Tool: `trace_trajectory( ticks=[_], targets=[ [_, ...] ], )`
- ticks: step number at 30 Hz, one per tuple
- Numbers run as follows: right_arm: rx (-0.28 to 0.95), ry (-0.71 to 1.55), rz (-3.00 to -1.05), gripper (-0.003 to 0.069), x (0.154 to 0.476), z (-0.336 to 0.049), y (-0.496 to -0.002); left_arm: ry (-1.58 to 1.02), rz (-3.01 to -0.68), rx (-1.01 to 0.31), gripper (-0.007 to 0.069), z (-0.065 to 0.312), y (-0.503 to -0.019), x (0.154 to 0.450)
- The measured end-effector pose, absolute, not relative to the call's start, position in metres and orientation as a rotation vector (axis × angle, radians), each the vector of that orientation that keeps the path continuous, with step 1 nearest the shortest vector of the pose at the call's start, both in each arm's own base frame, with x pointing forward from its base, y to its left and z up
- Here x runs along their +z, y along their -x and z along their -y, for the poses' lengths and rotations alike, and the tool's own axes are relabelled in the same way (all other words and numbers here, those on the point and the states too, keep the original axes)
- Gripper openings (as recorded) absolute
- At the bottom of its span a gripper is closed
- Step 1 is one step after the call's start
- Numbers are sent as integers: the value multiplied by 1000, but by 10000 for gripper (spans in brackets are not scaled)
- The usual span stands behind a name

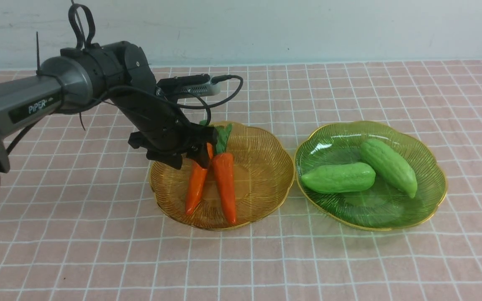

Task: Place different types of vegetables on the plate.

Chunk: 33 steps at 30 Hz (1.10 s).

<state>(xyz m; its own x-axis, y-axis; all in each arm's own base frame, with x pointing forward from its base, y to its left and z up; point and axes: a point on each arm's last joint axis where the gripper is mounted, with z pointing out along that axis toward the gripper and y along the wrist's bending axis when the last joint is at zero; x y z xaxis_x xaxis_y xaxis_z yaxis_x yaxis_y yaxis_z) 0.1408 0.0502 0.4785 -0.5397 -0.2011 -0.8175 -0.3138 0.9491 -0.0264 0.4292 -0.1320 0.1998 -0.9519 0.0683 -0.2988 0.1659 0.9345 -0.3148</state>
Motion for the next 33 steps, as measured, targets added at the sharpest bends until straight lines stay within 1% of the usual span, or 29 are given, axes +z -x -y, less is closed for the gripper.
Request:
trace_trajectory(
  ticks=[3,4,6,7,10,12,13,15,16,19,22,23,24,33],
  targets=[
    [113,334,-2150,-15,469,-39,-122,-176,-2812,-497,405,132,-428,201],
    [105,328,-2152,-15,465,-36,-118,-178,-2806,-496,364,132,-427,205],
    [97,310,-2148,-15,452,-31,-109,-185,-2789,-492,252,131,-426,213],
    [95,302,-2129,-15,438,-30,-107,-188,-2783,-490,221,131,-425,216],
    [127,289,-2019,-15,417,-28,-100,-198,-2766,-485,113,130,-422,226],
    [154,304,-1912,-15,382,-31,-101,-205,-2764,-485,54,129,-420,232],
    [158,309,-1889,-15,376,-32,-104,-207,-2766,-486,33,129,-419,233],
    [174,327,-1782,-15,361,-36,-107,-211,-2765,-486,8,129,-418,235],
    [167,331,-1767,-15,351,-37,-109,-213,-2768,-485,3,129,-418,235],
    [211,352,-1617,-15,340,-42,-113,-221,-2781,-483,-3,129,-417,235],
    [232,353,-1541,-15,338,-45,-113,-222,-2782,-482,-3,129,-416,235],
    [196,317,-1506,-15,339,-46,-113,-225,-2782,-479,-3,128,-417,235],
    [248,354,-1472,-15,341,-46,-113,-232,-2782,-475,-3,128,-416,235],
    [254,352,-1445,-15,344,-47,-112,-253,-2773,-459,-3,127,-416,236]
  ],
)
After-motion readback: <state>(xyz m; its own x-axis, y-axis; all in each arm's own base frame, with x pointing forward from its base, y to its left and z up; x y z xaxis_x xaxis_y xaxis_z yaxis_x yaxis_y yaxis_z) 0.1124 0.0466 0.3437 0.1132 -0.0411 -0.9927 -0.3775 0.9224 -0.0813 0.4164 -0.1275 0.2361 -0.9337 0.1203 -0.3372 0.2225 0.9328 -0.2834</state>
